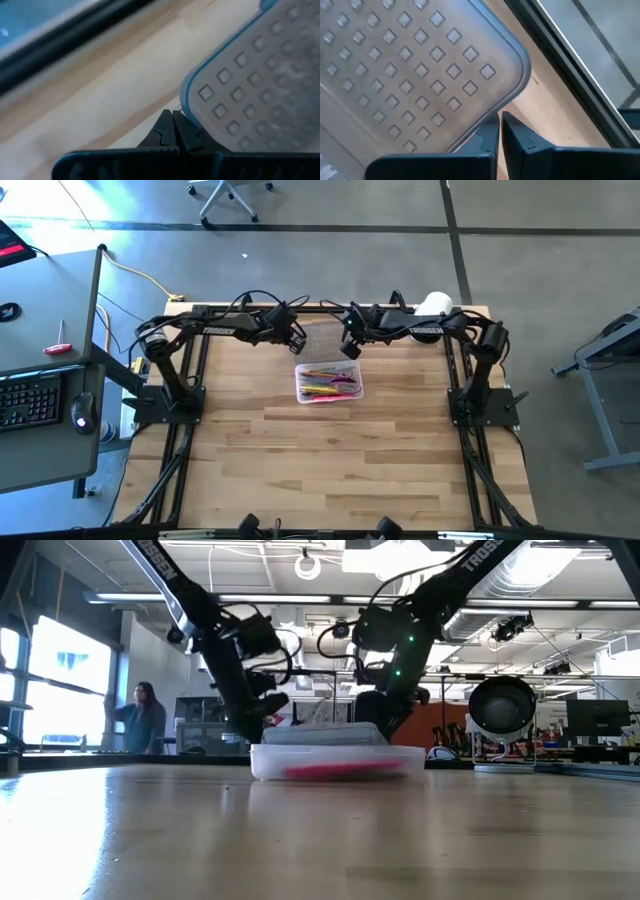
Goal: Pick & place school supplies into a supply box
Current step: Close the black supply box
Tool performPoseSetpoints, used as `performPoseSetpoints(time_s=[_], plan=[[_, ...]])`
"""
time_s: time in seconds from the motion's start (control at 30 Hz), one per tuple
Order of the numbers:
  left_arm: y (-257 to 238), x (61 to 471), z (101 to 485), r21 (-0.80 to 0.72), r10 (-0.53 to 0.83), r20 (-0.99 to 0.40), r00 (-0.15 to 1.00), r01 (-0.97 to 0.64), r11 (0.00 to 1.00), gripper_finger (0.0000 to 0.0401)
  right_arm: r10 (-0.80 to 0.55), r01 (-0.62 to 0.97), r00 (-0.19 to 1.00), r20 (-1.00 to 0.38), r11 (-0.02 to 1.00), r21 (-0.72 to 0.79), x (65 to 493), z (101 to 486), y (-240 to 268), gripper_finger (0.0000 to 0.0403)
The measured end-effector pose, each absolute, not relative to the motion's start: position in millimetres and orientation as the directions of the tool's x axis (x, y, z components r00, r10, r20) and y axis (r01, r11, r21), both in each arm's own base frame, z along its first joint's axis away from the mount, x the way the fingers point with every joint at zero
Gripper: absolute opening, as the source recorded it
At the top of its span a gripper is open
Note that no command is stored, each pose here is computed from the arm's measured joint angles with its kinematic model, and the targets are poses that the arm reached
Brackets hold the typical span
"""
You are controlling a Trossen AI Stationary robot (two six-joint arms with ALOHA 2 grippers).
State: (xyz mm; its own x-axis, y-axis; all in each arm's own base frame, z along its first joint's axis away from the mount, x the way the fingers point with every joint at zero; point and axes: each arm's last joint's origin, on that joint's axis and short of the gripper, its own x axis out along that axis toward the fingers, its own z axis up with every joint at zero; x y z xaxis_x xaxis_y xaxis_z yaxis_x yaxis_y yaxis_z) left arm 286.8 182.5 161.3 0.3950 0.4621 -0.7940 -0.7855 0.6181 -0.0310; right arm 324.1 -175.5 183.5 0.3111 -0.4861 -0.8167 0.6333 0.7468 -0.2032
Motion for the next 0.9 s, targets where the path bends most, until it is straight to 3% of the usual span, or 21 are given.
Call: performPoseSetpoints(time_s=[0.17, 0.47, 0.63, 0.9], plan=[[166, 291, 180, -0.005, 0.495, -0.756, 0.429, -0.759, 0.651, 0.001, -0.539, 0.637, 0.274, -0.797, 0.722, -0.269, 326, 184, -169, 0.0], [136, 299, 184, 0.1, 0.538, -0.749, 0.387, -0.737, 0.669, 0.001, -0.631, 0.571, 0.189, -0.753, 0.694, -0.438, 333, 187, -134, 0.0], [118, 305, 184, 0.163, 0.572, -0.733, 0.369, -0.721, 0.674, 0.001, -0.619, 0.53, 0.17, -0.766, 0.713, -0.459, 334, 188, -109, 0.0], [82, 310, 202, 0.23, 0.64, -0.655, 0.402, -0.701, 0.675, 0.001, -0.703, 0.536, 0.166, -0.692, 0.653, -0.535, 327, 211, -73, 0.0]])
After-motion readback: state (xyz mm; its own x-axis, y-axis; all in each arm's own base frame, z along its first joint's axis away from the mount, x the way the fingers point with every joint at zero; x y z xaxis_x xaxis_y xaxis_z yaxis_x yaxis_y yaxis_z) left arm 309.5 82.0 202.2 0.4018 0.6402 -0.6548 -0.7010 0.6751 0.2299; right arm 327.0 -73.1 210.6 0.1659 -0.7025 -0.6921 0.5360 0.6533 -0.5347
